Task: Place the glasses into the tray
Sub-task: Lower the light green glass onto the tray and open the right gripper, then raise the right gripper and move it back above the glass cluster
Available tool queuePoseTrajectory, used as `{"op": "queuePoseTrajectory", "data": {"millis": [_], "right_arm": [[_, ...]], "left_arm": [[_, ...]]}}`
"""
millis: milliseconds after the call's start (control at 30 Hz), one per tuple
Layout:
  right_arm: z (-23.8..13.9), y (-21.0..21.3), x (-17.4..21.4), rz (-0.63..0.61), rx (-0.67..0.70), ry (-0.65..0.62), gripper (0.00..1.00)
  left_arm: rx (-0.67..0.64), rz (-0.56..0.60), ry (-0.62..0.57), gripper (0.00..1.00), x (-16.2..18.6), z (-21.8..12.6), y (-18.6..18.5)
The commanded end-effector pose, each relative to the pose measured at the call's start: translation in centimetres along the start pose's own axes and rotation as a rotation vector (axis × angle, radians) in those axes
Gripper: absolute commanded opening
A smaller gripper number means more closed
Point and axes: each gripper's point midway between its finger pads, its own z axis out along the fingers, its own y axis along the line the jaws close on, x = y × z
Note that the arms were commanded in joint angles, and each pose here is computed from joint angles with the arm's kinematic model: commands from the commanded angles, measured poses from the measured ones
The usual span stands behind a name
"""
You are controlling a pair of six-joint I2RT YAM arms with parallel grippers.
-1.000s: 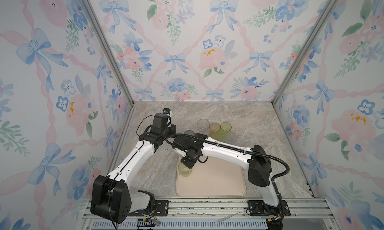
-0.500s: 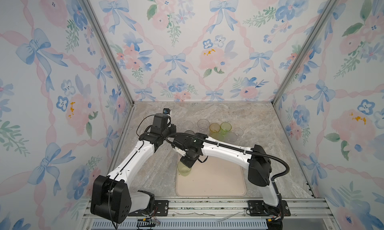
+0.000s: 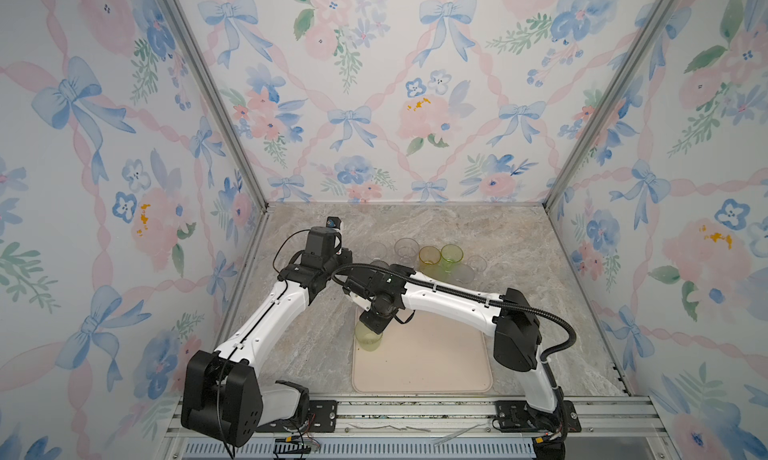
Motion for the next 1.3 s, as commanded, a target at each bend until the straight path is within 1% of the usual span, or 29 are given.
{"op": "queuePoseTrajectory", "data": {"millis": [0,33,200,300,400,700,900,1000,1133,1200,1267], "right_arm": [[0.0,-0.1,-0.7,0.011,-0.014,-0.007,0.23],[0.0,0.0,-0.7,0.012,-0.018,-0.007,0.25],[-0.2,-0.1,-0.7,0.015,-0.015,-0.008,0.27],[-0.5,-0.2,-0.7,0.016,-0.011,-0.014,0.30],[-1.0,-0.3,-0.8,0.022,-0.011,-0.024,0.31],[-4.2,-0.7,-1.1,0.036,-0.019,-0.093,0.34],[-6.4,-1.6,-0.8,0.053,-0.019,-0.126,0.34],[-8.1,-2.7,-0.6,0.068,-0.007,-0.159,0.35],[-10.6,-5.0,-0.8,0.117,-0.009,-0.224,0.35],[-11.3,-6.7,-0.8,0.146,0.006,-0.244,0.35],[-11.7,-9.3,-0.9,0.185,0.044,-0.255,0.35]], "left_arm": [[0.006,0.016,-0.014,0.28,-0.5,-0.4,0.1],[0.006,0.017,-0.013,0.28,-0.5,-0.4,0.0],[0.007,0.017,-0.015,0.28,-0.5,-0.5,0.0],[0.007,0.017,-0.017,0.28,-0.5,-0.6,0.0],[0.004,0.018,-0.016,0.28,-0.5,-0.6,0.1],[0.002,0.018,-0.014,0.29,-0.5,-0.5,0.1],[-0.007,0.014,-0.008,0.29,-0.3,-0.3,0.3],[-0.015,0.014,-0.008,0.30,-0.3,-0.3,0.4],[-0.023,0.012,-0.003,0.29,-0.2,-0.1,0.5],[-0.023,0.013,0.007,0.28,0.0,0.2,0.5],[-0.023,0.013,0.020,0.27,0.3,0.6,0.5]]}}
